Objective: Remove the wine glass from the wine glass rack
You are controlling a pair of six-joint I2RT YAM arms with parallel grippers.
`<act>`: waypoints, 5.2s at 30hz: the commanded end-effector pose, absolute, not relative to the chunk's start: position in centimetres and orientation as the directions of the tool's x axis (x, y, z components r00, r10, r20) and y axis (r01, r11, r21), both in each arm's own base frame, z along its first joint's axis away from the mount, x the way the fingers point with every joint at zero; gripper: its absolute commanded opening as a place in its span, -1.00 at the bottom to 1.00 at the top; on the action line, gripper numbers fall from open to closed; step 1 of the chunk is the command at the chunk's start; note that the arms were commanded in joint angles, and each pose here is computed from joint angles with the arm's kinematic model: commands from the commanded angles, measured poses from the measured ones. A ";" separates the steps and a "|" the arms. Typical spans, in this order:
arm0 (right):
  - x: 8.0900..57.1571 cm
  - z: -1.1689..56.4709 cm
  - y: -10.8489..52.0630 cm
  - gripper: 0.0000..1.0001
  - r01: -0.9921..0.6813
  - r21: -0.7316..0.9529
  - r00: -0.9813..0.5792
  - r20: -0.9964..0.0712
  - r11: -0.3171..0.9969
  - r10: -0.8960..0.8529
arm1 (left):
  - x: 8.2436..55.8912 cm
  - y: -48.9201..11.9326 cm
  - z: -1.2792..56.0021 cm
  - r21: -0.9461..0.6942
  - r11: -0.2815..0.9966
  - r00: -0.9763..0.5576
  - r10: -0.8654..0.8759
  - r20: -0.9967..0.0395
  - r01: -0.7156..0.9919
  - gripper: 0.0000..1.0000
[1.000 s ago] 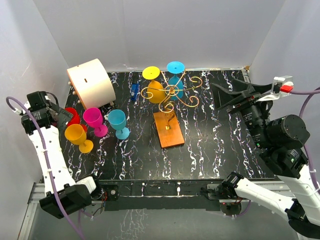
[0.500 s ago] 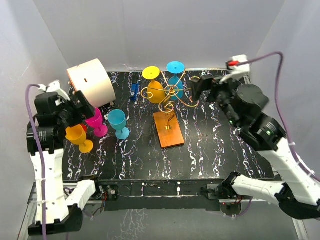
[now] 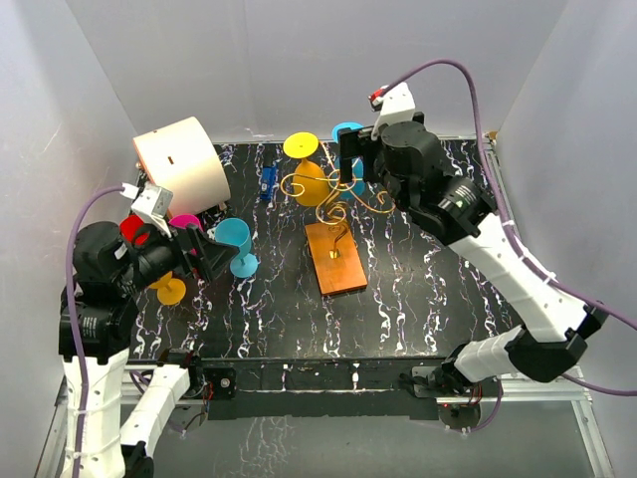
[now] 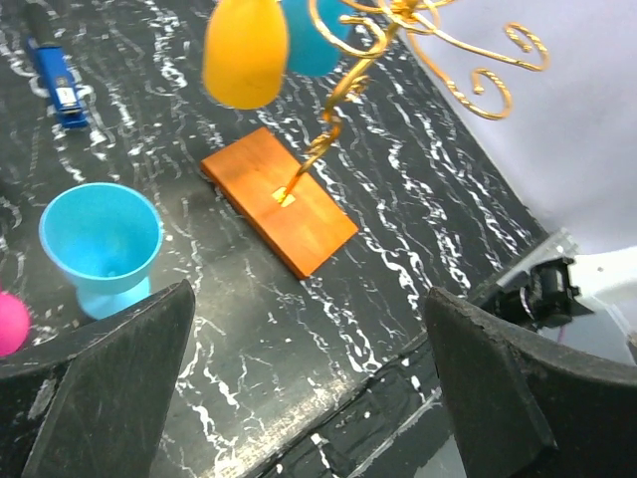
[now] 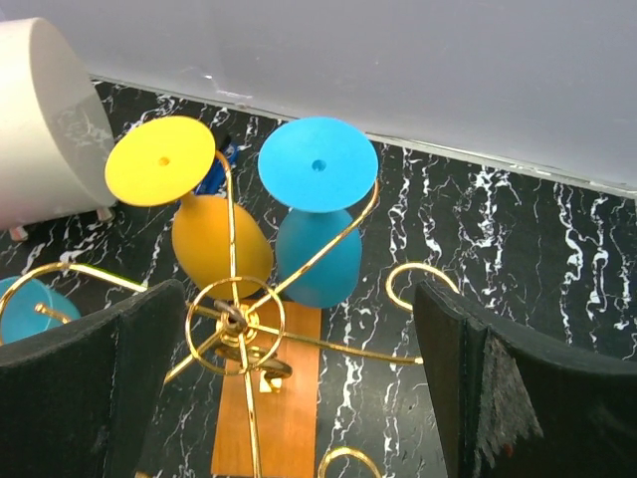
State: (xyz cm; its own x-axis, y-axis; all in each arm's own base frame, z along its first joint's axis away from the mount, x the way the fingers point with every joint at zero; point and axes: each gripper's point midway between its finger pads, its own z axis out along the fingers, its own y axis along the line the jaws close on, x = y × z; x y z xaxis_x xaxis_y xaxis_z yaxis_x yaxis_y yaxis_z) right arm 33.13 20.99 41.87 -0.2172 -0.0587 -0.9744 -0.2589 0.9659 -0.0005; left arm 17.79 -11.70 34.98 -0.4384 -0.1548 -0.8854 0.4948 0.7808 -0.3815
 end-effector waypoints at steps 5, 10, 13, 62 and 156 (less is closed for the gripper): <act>36.8 43.7 21.3 0.97 -0.191 -0.046 -0.184 -0.980 0.980 -0.082 | 17.5 -14.1 36.7 -0.408 0.662 -0.415 -0.157 -0.896 0.629 0.97; 38.6 43.0 22.5 0.97 -0.227 -0.041 -0.216 -0.972 0.973 -0.091 | 17.6 -14.2 36.3 -0.392 0.672 -0.414 -0.138 -0.900 0.628 0.97; 39.5 42.4 22.9 0.97 -0.259 -0.018 -0.240 -0.967 0.966 -0.082 | 17.5 -13.8 36.2 -0.379 0.697 -0.409 -0.133 -0.903 0.609 0.97; 46.3 38.2 24.1 0.97 -0.254 -0.005 -0.305 -0.948 0.967 -0.085 | 17.9 -12.4 34.6 -0.349 0.765 -0.418 -0.116 -0.901 0.541 0.97; 41.8 40.8 20.4 0.07 -0.286 0.110 -0.319 -0.948 0.952 0.014 | 17.1 -12.2 34.7 -0.372 0.768 -0.436 -0.135 -0.890 0.521 0.97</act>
